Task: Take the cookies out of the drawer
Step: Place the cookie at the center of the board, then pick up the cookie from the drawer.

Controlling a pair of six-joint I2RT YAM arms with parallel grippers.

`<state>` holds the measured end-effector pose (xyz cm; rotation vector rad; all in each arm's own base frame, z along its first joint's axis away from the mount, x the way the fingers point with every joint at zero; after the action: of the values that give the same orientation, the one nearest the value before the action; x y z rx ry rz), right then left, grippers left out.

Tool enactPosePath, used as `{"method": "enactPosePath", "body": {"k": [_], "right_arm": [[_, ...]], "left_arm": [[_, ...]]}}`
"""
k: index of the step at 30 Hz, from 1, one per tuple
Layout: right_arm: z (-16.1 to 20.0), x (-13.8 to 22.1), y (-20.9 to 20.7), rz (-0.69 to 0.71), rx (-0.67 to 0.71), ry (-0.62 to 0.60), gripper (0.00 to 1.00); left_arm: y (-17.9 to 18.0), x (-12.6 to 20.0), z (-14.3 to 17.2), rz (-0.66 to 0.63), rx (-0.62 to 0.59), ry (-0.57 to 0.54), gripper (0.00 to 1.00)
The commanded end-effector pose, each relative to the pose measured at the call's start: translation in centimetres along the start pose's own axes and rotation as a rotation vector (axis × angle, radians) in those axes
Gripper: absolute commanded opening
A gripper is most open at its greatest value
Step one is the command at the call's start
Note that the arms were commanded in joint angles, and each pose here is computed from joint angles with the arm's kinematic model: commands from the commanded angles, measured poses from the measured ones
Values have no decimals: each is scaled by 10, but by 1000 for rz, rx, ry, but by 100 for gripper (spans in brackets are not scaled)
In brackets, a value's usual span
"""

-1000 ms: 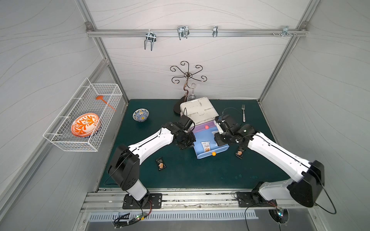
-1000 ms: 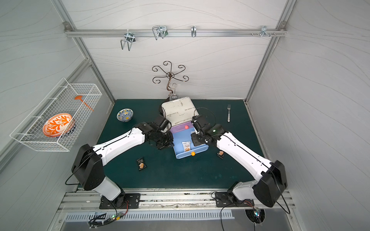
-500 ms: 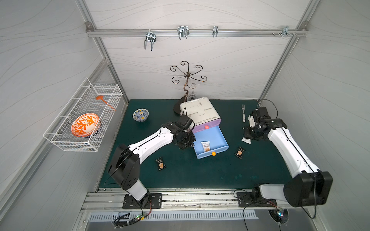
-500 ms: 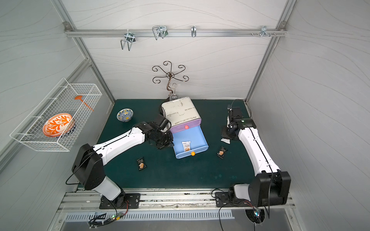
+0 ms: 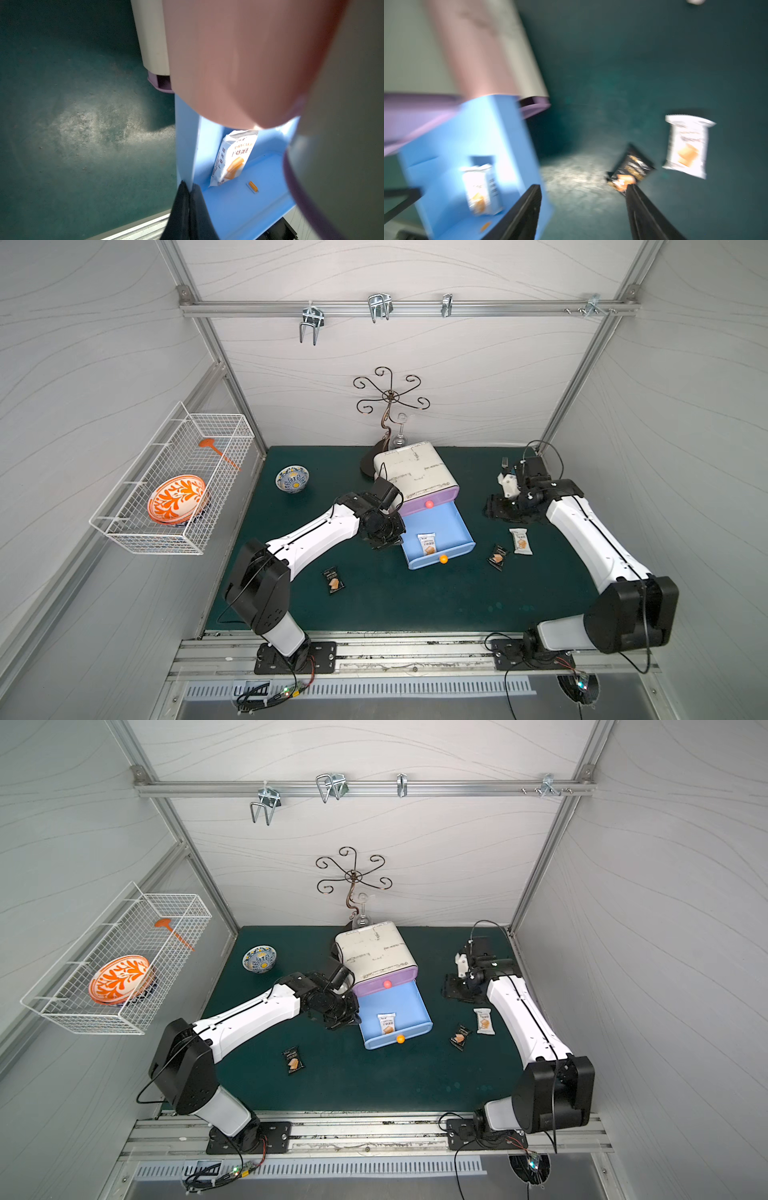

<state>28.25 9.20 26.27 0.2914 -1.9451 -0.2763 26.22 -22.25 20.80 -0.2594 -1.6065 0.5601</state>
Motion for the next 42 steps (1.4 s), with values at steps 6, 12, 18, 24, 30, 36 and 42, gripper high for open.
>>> {"method": "enactPosePath", "body": {"k": [6,12,18,24,30,36,42], "right_arm": [[14,-23,40,-117,94,67,59],[21,-38,43,-62,166,123,50],[25,-53,41,-18,190,150,41],[25,-62,40,45,217,157,28],[24,-67,40,88,240,151,15],[16,-65,45,85,230,130,0],[7,-68,51,70,226,140,0]], "left_arm": [[-24,12,-23,105,-49,-105,0],[-23,11,-23,101,-45,-102,0],[-22,12,-24,102,-44,-105,0],[-22,12,-24,101,-43,-102,0],[-22,11,-24,104,-44,-100,0],[-23,13,-24,121,-47,-101,0],[-22,25,-18,122,-58,-102,30]]}}
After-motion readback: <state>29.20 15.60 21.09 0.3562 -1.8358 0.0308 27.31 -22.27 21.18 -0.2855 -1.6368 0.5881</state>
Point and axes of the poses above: each gripper's point midway between its finger pads, its own x axis back along the fingers, its own y axis along the line the jaws close on, z = x × y, the point moved 9 cm from there along x, back along the fingers, and after that the axes turned 6 degrees about -x, right-handed, at the moved point
